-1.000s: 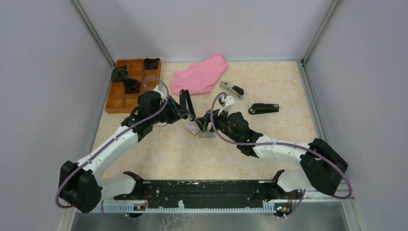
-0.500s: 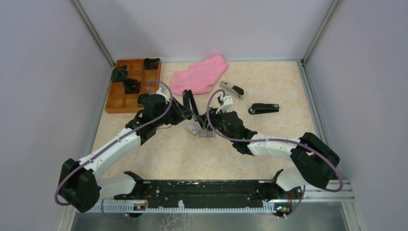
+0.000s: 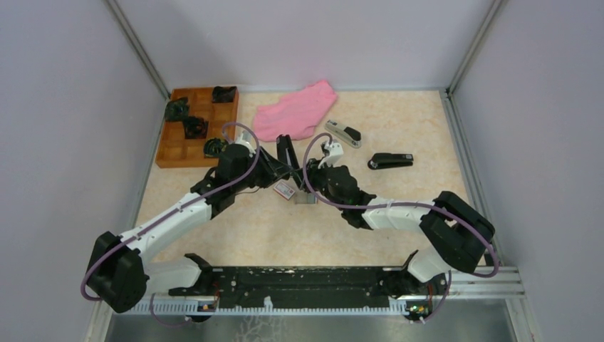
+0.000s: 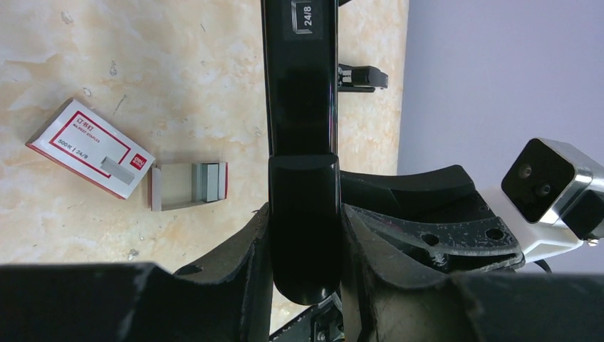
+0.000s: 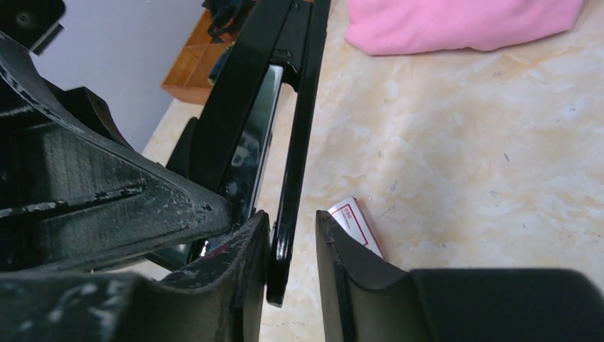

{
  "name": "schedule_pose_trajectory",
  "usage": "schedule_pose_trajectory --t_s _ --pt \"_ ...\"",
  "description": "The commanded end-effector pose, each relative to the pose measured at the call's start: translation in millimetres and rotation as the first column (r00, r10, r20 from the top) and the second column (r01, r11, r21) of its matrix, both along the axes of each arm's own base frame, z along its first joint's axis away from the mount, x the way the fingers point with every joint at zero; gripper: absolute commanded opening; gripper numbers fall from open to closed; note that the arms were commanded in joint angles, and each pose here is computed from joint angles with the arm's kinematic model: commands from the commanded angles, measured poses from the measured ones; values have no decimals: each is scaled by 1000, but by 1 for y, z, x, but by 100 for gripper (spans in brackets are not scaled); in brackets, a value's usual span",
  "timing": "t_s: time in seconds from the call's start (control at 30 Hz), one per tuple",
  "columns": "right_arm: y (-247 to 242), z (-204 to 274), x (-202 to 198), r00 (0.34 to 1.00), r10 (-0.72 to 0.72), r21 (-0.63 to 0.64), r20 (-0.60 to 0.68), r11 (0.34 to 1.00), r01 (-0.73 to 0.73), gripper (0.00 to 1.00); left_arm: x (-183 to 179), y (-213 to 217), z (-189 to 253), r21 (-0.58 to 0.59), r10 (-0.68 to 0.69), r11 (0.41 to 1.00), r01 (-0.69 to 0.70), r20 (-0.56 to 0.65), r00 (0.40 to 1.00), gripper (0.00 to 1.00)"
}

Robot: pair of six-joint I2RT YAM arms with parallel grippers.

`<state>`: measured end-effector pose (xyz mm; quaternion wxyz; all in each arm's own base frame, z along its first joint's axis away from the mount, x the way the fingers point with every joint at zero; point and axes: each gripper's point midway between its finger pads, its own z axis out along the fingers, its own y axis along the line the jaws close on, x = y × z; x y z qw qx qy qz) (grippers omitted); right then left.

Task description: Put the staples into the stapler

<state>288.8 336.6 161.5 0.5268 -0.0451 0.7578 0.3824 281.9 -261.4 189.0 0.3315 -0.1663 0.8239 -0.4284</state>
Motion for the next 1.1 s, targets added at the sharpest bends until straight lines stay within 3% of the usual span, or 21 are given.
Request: schedule_pose_trajectory --t_s 0.0,0.23,0.73,1.07 --pt "6 38 5 995 -13 108 98 994 3 26 4 -9 34 -86 -5 996 14 99 995 0" --pt "-18 34 10 987 -72 76 143 995 62 0 -3 -2 28 -75 6 997 0 76 997 0" --pt "-73 35 23 957 -133 -19 257 990 142 0 -7 36 18 -30 86 996 -85 46 995 0" --pt "-79 55 -2 926 134 -111 354 989 -101 0 32 112 33 69 213 973 -221 108 971 0"
